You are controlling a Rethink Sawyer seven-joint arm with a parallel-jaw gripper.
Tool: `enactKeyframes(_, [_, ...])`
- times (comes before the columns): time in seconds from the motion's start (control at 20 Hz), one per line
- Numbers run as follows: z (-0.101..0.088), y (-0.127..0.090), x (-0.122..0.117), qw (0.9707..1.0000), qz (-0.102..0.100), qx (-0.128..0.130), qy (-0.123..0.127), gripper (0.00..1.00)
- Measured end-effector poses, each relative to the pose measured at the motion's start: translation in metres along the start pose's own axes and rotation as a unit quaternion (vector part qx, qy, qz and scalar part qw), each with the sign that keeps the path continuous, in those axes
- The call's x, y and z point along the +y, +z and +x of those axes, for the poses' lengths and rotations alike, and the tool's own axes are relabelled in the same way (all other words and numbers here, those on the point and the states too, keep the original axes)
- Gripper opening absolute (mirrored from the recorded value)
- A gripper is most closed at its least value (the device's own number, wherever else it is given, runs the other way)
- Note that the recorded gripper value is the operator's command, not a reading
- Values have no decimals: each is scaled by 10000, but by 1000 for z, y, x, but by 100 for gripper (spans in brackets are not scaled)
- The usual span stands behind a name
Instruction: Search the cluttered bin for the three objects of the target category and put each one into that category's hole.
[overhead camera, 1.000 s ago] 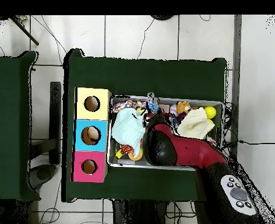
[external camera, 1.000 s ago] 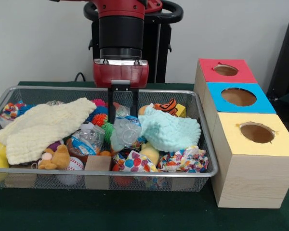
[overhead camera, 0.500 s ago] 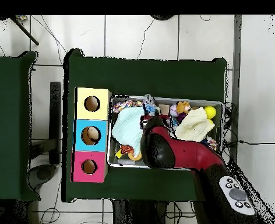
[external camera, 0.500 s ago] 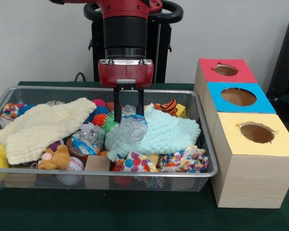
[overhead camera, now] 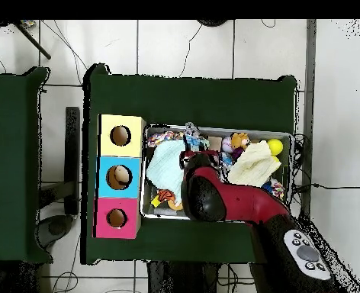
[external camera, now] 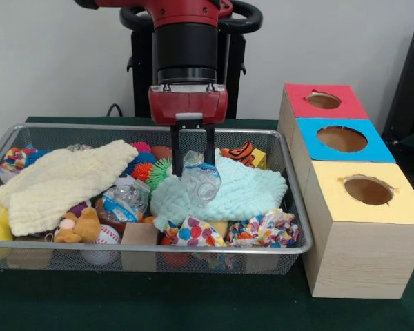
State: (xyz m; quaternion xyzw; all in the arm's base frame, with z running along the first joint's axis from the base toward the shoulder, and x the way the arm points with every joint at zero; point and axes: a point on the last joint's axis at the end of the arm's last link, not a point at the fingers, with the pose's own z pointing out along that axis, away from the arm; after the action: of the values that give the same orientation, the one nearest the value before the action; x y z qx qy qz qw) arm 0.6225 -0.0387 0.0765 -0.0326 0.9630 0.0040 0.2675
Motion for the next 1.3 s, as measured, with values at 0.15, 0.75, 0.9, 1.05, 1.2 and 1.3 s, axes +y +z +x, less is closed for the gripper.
enactKeyframes(0.15, [-4,0,2,9999,1,-143,-26,0])
enactKeyframes(0.75, [-25,-7,28,9977,-20,-628,-259,0])
enactKeyframes(0.9, [-31,-13,37,9963,-25,-790,-344,0])
enactKeyframes(1.05, [-37,-24,48,9942,-26,-984,-443,0])
enactKeyframes(1.2, [-42,-32,57,9925,-38,-1097,-530,0])
enactKeyframes(1.3, [-43,-36,62,9917,-50,-1150,-573,0])
